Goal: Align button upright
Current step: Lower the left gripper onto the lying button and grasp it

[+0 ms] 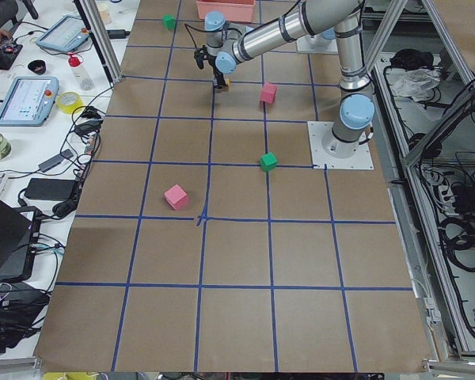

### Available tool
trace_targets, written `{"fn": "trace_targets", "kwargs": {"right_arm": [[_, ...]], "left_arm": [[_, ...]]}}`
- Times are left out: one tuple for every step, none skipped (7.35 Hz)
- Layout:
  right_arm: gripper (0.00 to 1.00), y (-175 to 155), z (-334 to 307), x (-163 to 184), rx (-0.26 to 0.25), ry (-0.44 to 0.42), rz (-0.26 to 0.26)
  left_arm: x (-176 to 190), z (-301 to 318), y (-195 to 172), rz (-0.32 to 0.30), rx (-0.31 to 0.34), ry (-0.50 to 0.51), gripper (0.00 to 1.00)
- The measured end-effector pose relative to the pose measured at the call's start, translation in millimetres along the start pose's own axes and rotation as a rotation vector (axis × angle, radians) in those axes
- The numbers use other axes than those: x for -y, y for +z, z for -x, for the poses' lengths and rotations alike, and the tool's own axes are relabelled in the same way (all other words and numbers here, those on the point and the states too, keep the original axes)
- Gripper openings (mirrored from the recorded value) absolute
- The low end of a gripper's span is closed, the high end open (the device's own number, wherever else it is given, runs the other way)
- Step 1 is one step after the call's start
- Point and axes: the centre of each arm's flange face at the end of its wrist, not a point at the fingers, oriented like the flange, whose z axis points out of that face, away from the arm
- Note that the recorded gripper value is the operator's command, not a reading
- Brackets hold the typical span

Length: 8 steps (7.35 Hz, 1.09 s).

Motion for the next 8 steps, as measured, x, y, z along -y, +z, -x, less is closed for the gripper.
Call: {"fn": "trace_targets", "kwargs": {"right_arm": [[1.0,2.0,-0.1,1.2,0.002,0.0,0.003],[1.0,3.7,-0.4,2.2,0.002,-0.001,0.006],[1.0,4.8,-0.6,2.9,0.002,-0.002,0.008],[1.0,5.4,-0.8,3.4,0.001,-0.002,0.008],[1.0,5.5,-0.9,3.7,0.001,-0.006,0.008],[1.0,5.2,-1.2,4.3,-0.002,-0.016,0.003],[1.0,4.5,-1.6,5.0,-0.005,-0.027,-0.004],[1.0,4.0,-1.8,5.5,-0.008,-0.032,-0.008]], "left_arm": [[-6.1,-4.7,9.2,0.015,0.005,-0.019,0.97],[-11.4,-7.9,15.2,0.027,0.01,-0.041,0.57],[-15.0,-9.8,18.3,0.034,0.013,-0.052,0.42],[-17.9,-10.7,20.6,0.045,0.009,-0.059,0.18],[-21.8,-10.4,24.1,0.065,0.001,-0.063,0.0],[-26.8,-10.6,27.6,0.094,-0.017,-0.066,0.0],[-31.1,-12.8,28.6,0.125,-0.047,-0.07,0.0],[-33.2,-15.6,26.6,0.144,-0.075,-0.082,0.0]]}}
